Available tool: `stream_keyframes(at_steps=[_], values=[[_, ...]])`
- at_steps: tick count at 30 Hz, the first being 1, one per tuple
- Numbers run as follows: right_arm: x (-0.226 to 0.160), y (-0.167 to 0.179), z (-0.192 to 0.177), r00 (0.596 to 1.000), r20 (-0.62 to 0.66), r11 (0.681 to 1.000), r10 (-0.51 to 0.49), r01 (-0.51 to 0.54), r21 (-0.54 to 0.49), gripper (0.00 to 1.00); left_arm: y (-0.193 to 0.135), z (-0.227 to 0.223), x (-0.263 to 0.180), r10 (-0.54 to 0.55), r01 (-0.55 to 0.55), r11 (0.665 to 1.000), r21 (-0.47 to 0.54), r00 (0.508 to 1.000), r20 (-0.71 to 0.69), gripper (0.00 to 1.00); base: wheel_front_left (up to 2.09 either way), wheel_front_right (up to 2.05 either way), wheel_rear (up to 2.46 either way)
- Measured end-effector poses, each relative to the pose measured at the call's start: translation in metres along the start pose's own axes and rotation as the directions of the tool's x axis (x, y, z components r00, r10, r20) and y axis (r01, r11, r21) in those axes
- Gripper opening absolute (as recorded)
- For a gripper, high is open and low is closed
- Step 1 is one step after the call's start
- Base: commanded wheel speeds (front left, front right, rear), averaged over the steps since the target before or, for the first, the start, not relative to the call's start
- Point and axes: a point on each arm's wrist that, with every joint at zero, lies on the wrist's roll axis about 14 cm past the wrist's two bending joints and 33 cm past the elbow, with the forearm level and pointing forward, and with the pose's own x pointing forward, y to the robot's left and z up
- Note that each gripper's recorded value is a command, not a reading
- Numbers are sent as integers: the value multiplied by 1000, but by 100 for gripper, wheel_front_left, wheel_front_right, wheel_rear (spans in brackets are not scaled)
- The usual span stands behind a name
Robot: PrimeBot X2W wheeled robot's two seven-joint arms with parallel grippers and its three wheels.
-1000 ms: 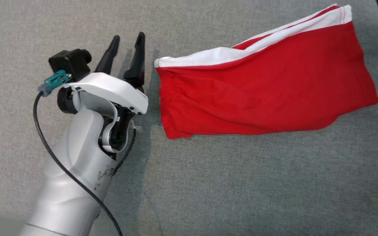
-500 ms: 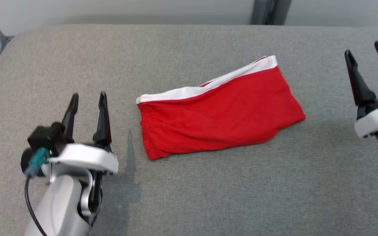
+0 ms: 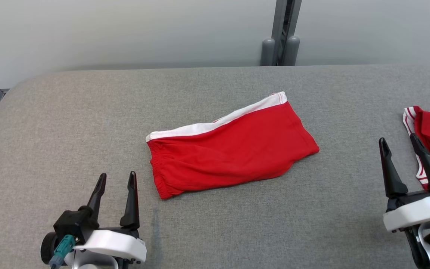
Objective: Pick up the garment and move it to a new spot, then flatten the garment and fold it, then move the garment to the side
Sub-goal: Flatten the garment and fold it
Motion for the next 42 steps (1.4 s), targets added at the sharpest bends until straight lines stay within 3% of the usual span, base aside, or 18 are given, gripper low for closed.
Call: stream_keyframes(at_steps=[7,12,15,17,19,25,29,34,42], values=[[-2,7,-11,1000,-31,1000,2,-2,17,100,4,1,-1,2,-2,1000,10,1000,8,100,0,0,0],[-1,26,-41,990,-143,986,19,4,165,100,7,-4,-1,11,-11,1000,10,1000,-8,100,0,0,0],[-1,59,-84,941,-324,927,96,34,373,100,11,-6,1,22,-22,1000,12,1000,-16,100,0,0,0],[3,66,-91,929,-352,895,114,57,442,100,12,-7,2,27,-27,1000,10,999,-18,100,0,0,0],[6,71,-101,911,-389,868,134,81,489,100,14,-7,2,35,-35,999,12,999,-20,100,0,0,0],[21,89,-128,862,-470,726,190,199,659,100,32,-13,-3,110,-109,994,27,993,-42,100,0,0,0],[32,96,-138,841,-495,678,218,235,697,100,34,-15,-9,127,-126,992,19,991,-51,100,0,0,0],[48,107,-145,823,-511,659,249,243,712,100,48,-13,-19,178,-177,984,21,983,-50,100,0,0,0],[72,115,-156,790,-549,673,273,251,696,100,60,-11,-29,226,-225,974,17,973,-50,100,0,0,0]])
